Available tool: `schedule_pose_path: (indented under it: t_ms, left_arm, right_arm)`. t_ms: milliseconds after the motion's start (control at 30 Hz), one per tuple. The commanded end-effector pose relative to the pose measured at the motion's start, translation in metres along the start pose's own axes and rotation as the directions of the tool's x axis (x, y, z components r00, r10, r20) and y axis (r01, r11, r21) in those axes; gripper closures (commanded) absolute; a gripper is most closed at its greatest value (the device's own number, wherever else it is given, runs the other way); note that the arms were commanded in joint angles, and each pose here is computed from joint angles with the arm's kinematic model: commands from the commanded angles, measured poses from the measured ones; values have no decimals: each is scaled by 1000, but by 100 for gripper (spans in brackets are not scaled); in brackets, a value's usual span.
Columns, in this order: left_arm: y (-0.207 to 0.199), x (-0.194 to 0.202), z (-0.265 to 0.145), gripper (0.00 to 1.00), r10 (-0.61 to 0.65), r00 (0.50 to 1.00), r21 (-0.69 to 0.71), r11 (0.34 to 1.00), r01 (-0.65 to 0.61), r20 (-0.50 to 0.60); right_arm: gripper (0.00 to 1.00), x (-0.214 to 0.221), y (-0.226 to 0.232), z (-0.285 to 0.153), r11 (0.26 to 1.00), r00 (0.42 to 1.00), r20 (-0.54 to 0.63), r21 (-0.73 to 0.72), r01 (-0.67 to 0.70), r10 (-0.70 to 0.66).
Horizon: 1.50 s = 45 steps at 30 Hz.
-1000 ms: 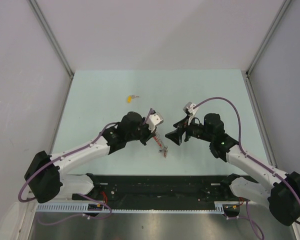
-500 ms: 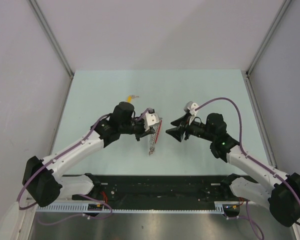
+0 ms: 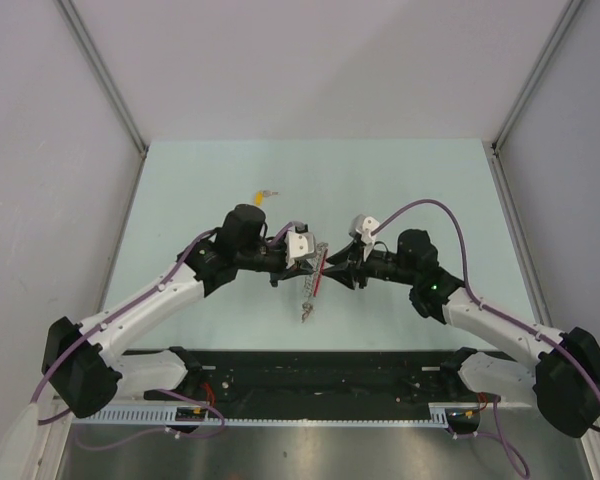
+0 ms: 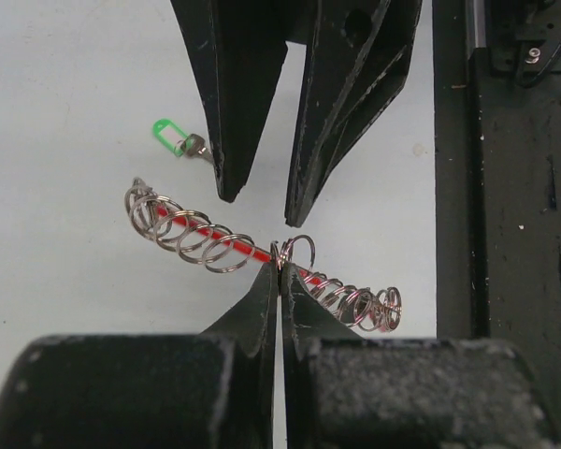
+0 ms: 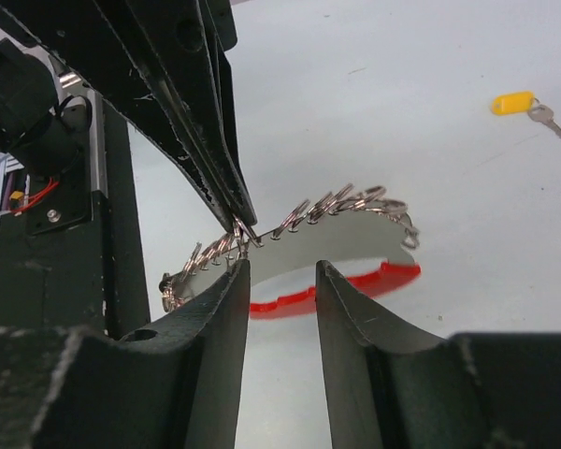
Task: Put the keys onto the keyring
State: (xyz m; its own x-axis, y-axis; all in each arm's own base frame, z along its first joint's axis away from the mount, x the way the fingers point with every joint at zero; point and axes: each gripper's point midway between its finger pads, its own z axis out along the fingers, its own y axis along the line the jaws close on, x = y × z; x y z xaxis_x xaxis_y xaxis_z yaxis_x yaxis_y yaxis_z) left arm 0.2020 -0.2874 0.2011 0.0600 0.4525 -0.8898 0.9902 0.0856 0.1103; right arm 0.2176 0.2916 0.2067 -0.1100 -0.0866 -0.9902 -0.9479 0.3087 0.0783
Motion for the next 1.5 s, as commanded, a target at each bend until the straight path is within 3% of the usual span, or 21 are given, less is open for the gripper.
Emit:
schedule_pose_path:
  t_ms: [0,267,633,1233,1467]
  left_arm:
    - [-6,-31,-8,100,75,992,41,996,-80,102]
    - [-6,-27,-8,100,73,993,41,996,-77,89]
    - [-3,-27,-7,100,71,994,29,997,-73,81]
    - [3,-26,-7,100,54,996,-1,999,-54,75]
    - [4,-29,-7,100,51,995,-10,999,-50,88]
  right_arm:
    - [62,-17,-12,3,996,997,37,59,61,-63]
    - [58,-33,-39,-8,984,995,99,177,-2,-16]
    - [59,-18,2,3,1000,999,44,-14,-22,23]
    - [67,-5,25,6,993,998,-3,-104,-60,60]
    - [75,-2,29,13,988,996,-4,-127,-90,90]
